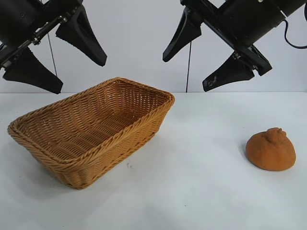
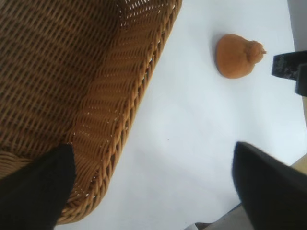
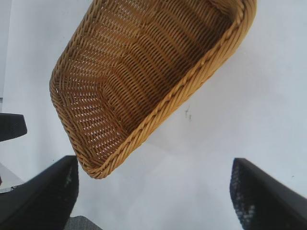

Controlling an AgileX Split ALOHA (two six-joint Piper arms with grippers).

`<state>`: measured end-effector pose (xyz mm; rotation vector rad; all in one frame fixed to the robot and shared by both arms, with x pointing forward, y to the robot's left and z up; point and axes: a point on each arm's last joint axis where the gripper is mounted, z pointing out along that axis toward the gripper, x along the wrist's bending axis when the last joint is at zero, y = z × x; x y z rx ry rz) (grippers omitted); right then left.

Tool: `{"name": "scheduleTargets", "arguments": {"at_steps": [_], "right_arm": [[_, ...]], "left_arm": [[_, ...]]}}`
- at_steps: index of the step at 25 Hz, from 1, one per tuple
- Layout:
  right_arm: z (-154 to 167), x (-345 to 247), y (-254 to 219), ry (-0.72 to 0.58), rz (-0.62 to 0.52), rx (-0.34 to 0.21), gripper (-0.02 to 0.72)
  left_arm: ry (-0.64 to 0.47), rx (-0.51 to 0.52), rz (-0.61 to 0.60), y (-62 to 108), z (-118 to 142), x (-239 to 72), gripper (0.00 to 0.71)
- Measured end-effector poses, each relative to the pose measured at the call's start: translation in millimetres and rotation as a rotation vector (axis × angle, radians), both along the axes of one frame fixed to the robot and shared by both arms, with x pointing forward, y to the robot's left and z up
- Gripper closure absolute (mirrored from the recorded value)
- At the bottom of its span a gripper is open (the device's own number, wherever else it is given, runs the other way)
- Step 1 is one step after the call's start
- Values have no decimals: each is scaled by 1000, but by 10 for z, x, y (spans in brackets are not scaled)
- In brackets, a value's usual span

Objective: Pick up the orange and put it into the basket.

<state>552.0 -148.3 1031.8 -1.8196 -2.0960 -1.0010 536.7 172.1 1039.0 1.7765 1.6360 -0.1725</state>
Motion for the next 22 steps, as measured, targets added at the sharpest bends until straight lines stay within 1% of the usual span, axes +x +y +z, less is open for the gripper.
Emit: {"name": "scheduleTargets", "arguments": {"at_steps": [22], "right_arm": [[0, 0, 0, 0, 0, 0, 115]], "left_arm": [[-12, 0, 10, 4, 4, 13, 80]]}}
